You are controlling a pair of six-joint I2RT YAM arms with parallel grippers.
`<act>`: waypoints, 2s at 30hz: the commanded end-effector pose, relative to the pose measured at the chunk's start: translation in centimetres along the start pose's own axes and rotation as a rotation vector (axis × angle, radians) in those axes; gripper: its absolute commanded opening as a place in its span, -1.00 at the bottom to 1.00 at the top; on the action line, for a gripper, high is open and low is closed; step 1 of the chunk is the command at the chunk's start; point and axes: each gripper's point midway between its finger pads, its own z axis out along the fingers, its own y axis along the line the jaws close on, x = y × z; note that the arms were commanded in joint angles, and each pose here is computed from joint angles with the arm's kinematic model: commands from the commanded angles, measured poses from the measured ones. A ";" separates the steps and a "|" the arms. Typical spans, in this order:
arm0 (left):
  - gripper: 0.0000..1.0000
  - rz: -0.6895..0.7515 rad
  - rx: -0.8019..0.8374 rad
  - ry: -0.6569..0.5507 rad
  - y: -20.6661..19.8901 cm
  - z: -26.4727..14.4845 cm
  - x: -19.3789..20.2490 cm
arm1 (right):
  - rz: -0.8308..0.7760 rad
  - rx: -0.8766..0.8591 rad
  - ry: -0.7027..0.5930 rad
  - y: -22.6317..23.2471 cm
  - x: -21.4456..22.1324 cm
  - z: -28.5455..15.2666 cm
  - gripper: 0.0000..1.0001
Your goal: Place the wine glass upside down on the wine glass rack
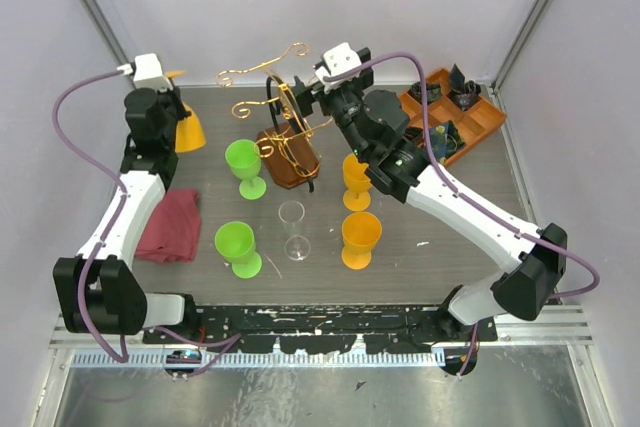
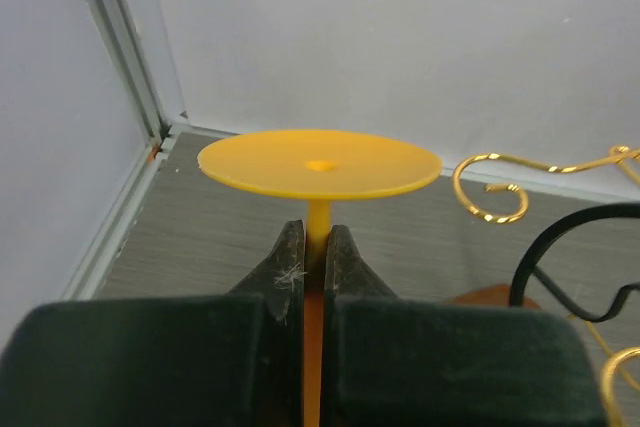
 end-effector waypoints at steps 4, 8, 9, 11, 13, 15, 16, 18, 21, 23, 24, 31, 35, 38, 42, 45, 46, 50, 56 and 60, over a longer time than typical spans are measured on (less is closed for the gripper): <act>-1.00 0.021 0.030 -0.145 -0.2 1.4 1.1 | -0.036 0.061 -0.007 -2.1 -1.5 -1.6 0.97; -1.00 0.003 0.082 -0.187 -1.1 2.3 3.0 | -0.054 0.069 -0.002 -2.5 -1.3 -2.1 0.97; -1.00 0.000 0.097 -0.199 -1.3 2.5 3.5 | -0.059 0.073 0.001 -2.6 -1.2 -2.3 0.98; -1.00 -0.014 0.135 -0.227 -1.9 2.7 4.3 | -0.075 0.080 0.007 -2.8 -1.0 -2.5 0.98; -1.00 -0.041 0.159 -0.253 -2.3 2.9 5.1 | -0.091 0.089 0.018 -3.1 -0.6 -2.8 0.98; -1.00 -0.050 0.186 -0.284 -2.7 3.0 5.7 | -0.105 0.098 0.028 -3.3 -0.3 -3.0 0.99; -1.00 -0.047 0.198 -0.302 -2.9 2.9 5.9 | -0.111 0.104 0.032 -3.4 -0.2 -3.1 1.00; -1.00 -0.033 0.217 -0.330 -3.4 2.8 6.3 | -0.121 0.103 0.037 -3.5 0.0 -3.4 1.00; -1.00 -0.007 0.242 -0.362 -4.4 2.7 6.8 | -0.134 0.101 0.041 -3.5 0.3 -3.6 1.00; -1.00 0.008 0.264 -0.391 -5.1 2.5 6.9 | -0.142 0.101 0.044 -3.5 0.5 -3.6 1.00; -1.00 0.009 0.275 -0.421 -5.4 2.3 6.5 | -0.143 0.101 0.045 -3.5 0.6 -3.6 1.00; -1.00 0.023 0.357 -0.430 -7.4 2.0 7.1 | -0.168 0.090 0.048 -3.2 1.1 -3.4 1.00; -1.00 0.030 0.369 -0.437 -8.1 2.1 7.0 | -0.175 0.086 0.051 -3.0 1.3 -3.3 1.00; -1.00 0.037 0.369 -0.443 -8.1 1.8 6.7 | -0.176 0.086 0.053 -2.9 1.5 -3.1 1.00; -1.00 0.042 0.372 -0.439 -8.0 1.2 6.8 | -0.178 0.086 0.058 -2.8 1.9 -2.9 1.00; -1.00 0.035 0.382 -0.424 -8.0 0.4 7.4 | -0.178 0.084 0.062 -2.6 2.1 -2.7 1.00; -1.00 0.034 0.387 -0.419 -8.0 0.2 7.5 | -0.179 0.083 0.063 -2.6 2.2 -2.6 1.00; -1.00 0.044 0.412 -0.405 -8.6 -0.6 8.2 | -0.176 0.076 0.060 -2.3 2.3 -2.3 1.00; -1.00 0.043 0.439 -0.426 -9.5 -0.9 7.3 | -0.169 0.063 0.058 -1.7 2.6 -1.7 1.00; -1.00 0.038 0.421 -0.435 -9.5 -0.2 7.0 | -0.166 0.066 0.054 -1.7 2.7 -1.6 1.00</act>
